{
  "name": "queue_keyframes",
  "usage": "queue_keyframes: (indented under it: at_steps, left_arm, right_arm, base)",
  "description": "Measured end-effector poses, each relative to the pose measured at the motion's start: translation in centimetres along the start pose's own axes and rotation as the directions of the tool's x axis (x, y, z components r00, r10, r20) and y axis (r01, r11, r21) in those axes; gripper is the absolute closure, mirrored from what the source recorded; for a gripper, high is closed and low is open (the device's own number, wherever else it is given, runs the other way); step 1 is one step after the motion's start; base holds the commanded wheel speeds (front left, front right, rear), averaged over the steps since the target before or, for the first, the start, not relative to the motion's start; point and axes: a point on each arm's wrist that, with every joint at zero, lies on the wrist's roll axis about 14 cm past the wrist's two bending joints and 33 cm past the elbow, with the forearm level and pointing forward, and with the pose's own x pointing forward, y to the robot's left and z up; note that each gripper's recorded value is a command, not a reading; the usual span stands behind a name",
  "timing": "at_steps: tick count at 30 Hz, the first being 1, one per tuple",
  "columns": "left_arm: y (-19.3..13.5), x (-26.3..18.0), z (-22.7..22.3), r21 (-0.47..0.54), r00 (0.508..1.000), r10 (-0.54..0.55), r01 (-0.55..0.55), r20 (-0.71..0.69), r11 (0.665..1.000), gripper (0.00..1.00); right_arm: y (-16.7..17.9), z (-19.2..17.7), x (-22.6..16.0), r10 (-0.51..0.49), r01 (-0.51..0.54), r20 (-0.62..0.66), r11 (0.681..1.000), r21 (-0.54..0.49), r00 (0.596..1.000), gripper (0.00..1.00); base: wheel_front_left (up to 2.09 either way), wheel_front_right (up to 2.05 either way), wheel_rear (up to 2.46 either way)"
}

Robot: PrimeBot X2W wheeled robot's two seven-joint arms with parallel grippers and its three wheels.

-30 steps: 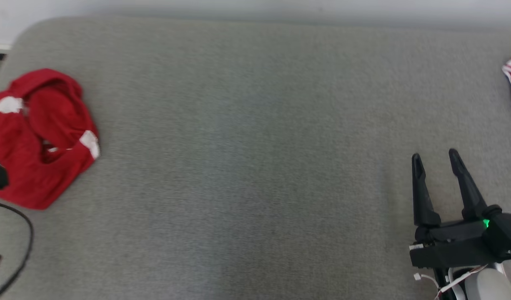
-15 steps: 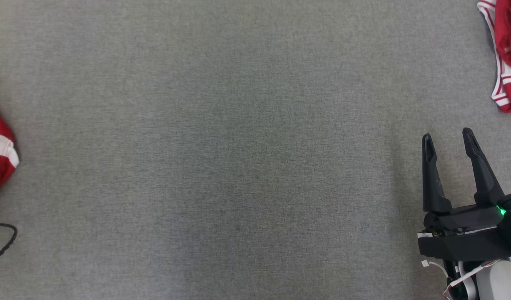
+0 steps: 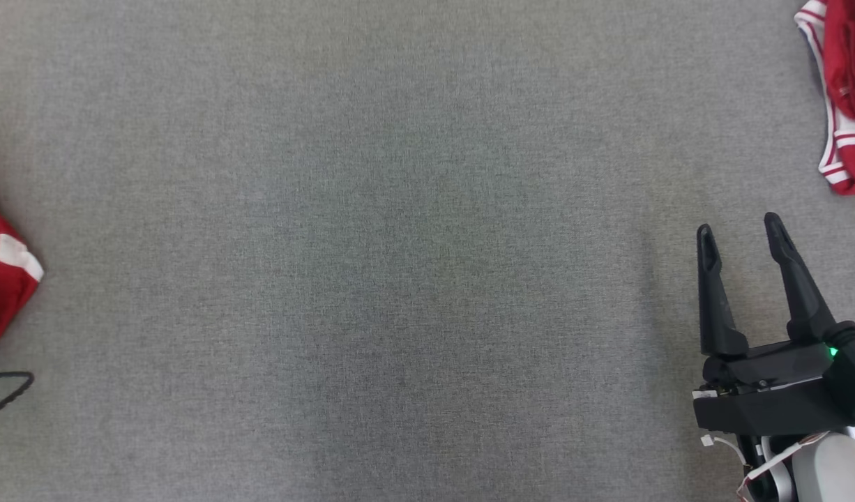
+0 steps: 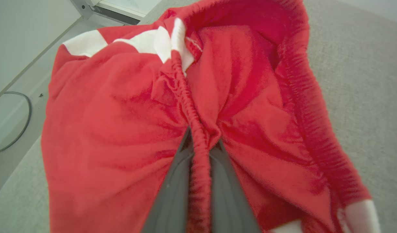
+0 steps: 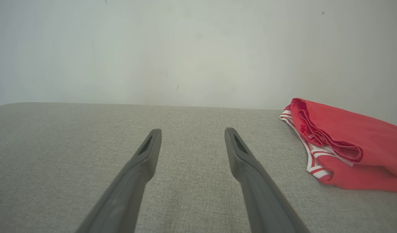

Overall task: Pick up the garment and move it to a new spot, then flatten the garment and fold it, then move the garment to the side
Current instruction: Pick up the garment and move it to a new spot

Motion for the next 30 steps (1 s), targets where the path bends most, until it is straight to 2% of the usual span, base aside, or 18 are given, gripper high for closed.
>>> queue_keyframes:
  at_steps: [4,8,13,19,24,27,30]
  left_arm:
    - [-1.2,-0.6,2.6,-0.005,0.991,-0.032,0.033,0.127,0.999,1.00]
    - [-3.2,-2.0,7.4,0.015,0.952,-0.095,0.095,0.290,0.995,1.00]
    - [-6.7,-5.0,13.8,0.088,0.863,-0.196,0.176,0.466,0.981,1.00]
    - [-12.9,-10.2,20.4,0.205,0.711,-0.353,0.289,0.609,0.935,1.00]
    - [-21.4,-15.5,22.9,0.310,0.558,-0.527,0.440,0.641,0.843,1.00]
    - [-26.3,-18.6,22.6,0.365,0.476,-0.620,0.524,0.624,0.769,1.00]
    - [-31.3,-21.7,21.5,0.409,0.396,-0.706,0.608,0.587,0.681,1.00]
  right_arm:
    - [0.2,0.6,-0.2,-0.002,0.002,0.013,1.000,0.008,1.000,0.00]
    - [0.2,1.2,-0.6,-0.010,0.009,0.027,1.000,0.025,1.000,0.00]
    - [0.6,2.1,-1.4,-0.017,0.014,0.055,0.998,0.057,0.998,0.00]
    - [0.6,3.2,-2.7,-0.046,0.038,0.085,0.995,0.095,0.995,0.00]
    - [-0.1,3.4,-4.1,-0.090,0.079,0.089,0.989,0.121,0.992,0.00]
    - [-0.5,3.4,-5.1,-0.121,0.108,0.087,0.984,0.138,0.989,0.00]
    - [-1.3,3.4,-6.2,-0.156,0.143,0.085,0.979,0.147,0.984,0.00]
  base:
    - [0.00,0.00,0.00]
    - [0.00,0.00,0.00]
    - [0.00,0.00,0.00]
    - [0.00,0.00,0.00]
    - [0.00,0.00,0.00]
    - [0.00,0.00,0.00]
    - [0.00,0.00,0.00]
